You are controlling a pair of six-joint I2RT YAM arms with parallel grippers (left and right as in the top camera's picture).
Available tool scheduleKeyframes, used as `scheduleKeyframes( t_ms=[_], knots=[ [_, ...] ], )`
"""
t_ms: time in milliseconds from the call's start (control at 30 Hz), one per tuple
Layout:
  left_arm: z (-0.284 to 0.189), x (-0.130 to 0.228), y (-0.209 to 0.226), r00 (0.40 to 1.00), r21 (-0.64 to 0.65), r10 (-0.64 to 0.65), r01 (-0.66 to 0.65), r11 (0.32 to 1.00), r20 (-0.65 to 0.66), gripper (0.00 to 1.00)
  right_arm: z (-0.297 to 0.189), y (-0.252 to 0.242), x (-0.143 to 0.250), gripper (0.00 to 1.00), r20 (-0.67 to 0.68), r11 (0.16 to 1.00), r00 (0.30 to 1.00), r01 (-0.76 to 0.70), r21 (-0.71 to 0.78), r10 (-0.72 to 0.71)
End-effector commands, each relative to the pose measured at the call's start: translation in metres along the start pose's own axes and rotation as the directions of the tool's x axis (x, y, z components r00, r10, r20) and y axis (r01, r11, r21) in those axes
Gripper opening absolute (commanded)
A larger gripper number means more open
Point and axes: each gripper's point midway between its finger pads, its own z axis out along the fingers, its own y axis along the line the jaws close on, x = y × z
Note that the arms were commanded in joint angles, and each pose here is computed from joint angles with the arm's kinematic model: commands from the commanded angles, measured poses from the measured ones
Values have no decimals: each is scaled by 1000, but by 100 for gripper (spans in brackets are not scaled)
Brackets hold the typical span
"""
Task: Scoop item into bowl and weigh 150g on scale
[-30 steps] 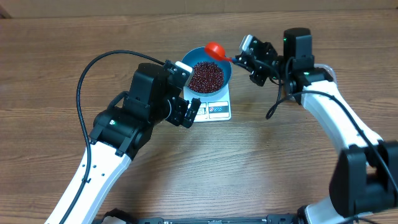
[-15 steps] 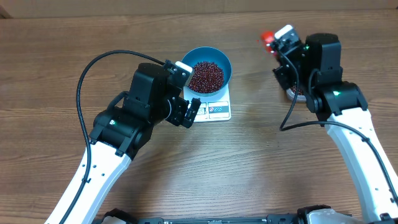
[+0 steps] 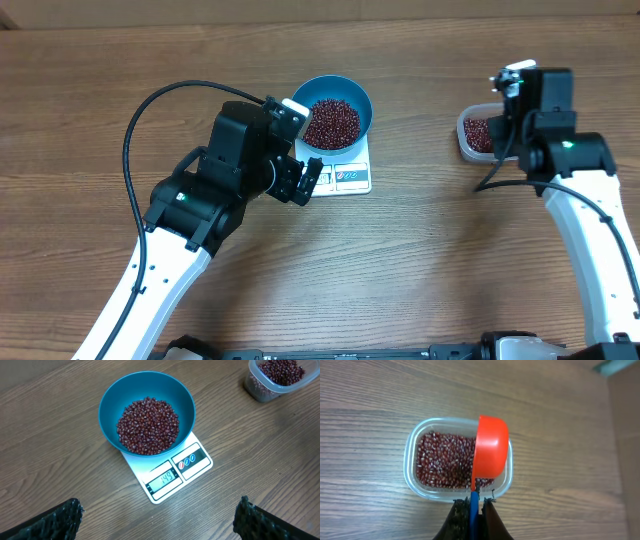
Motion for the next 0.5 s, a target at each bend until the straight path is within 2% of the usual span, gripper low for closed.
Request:
scheduleKeyframes(
  t_ms=[0, 167, 467],
  knots=[
    [3, 3, 0, 1000, 4, 12, -12, 1000, -10, 100, 6, 7, 3, 4, -3, 991, 997, -75, -108, 76],
    [3, 3, 1, 1000, 4, 12, -12, 1000, -10, 100, 33, 21, 20, 4, -79, 972, 992, -108, -209, 94],
    [3, 3, 0, 1000, 4, 12, -12, 1000, -10, 100, 72, 47, 43, 4, -196, 948, 978, -123, -293, 67]
  ],
)
